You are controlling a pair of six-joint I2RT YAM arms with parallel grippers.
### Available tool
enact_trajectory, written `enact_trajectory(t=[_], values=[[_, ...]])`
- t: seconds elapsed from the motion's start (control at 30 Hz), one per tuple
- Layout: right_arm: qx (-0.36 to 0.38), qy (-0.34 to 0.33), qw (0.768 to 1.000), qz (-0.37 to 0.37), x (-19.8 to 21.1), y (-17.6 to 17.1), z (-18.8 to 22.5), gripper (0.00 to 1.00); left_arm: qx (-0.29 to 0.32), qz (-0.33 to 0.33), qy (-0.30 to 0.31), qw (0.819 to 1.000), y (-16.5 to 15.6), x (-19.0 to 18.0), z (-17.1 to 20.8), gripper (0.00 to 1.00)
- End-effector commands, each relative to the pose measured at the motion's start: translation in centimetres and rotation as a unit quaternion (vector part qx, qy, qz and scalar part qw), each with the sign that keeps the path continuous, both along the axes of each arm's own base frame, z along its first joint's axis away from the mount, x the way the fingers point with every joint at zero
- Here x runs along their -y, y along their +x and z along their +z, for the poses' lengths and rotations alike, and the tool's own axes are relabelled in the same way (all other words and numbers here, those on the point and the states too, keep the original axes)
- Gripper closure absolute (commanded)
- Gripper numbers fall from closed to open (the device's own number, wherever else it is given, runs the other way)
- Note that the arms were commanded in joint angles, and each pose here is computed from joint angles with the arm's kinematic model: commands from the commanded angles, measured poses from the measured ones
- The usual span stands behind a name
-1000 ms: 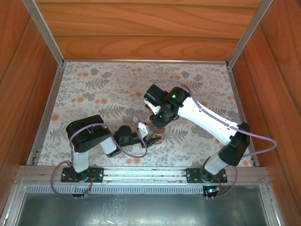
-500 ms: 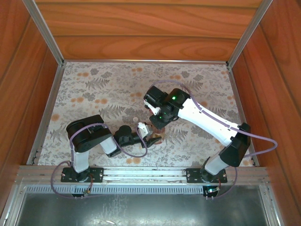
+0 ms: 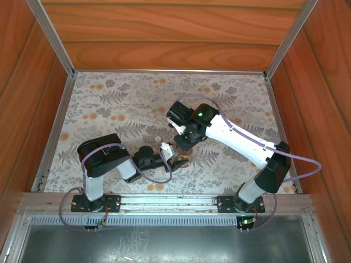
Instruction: Screw on the bottle caps
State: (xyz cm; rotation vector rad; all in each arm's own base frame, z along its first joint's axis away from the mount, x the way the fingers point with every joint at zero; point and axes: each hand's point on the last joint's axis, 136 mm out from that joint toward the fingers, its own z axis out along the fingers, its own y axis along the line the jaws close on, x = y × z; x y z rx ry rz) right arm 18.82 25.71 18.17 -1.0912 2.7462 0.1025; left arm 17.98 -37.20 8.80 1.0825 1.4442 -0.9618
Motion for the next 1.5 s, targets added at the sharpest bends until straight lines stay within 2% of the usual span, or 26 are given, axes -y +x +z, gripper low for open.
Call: enact_trajectory(t=[0.0, 0.13, 0.27, 0.53, 0.7, 0.97, 1.27, 1.47], values=[[0.007, 0.006, 1.0, -0.003, 0.1, -0.2, 0.4, 0.48, -0.031, -0.013, 0.053, 0.998, -1.0, -0.4, -3.3, 0.34], [0.013, 0.028, 1.0, 0.0, -0.3, -0.2, 1.1, 0.34, -0.032, -0.013, 0.053, 0.998, -1.0, -0.3, -3.4, 0.34], [0.026, 0.047, 0.999, -0.006, -0.4, 0.0, 1.9, 0.32, -0.032, -0.013, 0.053, 0.998, -1.0, -0.3, -3.4, 0.34], [0.024, 0.099, 0.994, -0.026, -0.3, 0.1, 3.2, 0.41, -0.033, -0.013, 0.055, 0.998, -1.0, -0.5, -3.6, 0.34], [0.016, 0.082, 0.996, -0.04, 0.6, 0.2, 2.1, 0.54, -0.034, -0.012, 0.055, 0.998, -1.0, -0.4, -3.5, 0.34], [0.003, 0.064, 0.997, -0.048, 1.3, 0.1, 0.4, 0.65, -0.035, -0.012, 0.054, 0.998, -1.0, -0.4, -3.5, 0.34], [0.003, 0.064, 0.996, -0.054, 1.9, -0.1, 0.2, 0.68, -0.036, -0.012, 0.054, 0.998, -1.0, -0.4, -3.5, 0.34], [0.007, 0.09, 0.994, -0.065, 1.5, 0.3, 1.1, 0.62, -0.035, -0.013, 0.052, 0.998, -1.0, -0.3, -3.4, 0.34]])
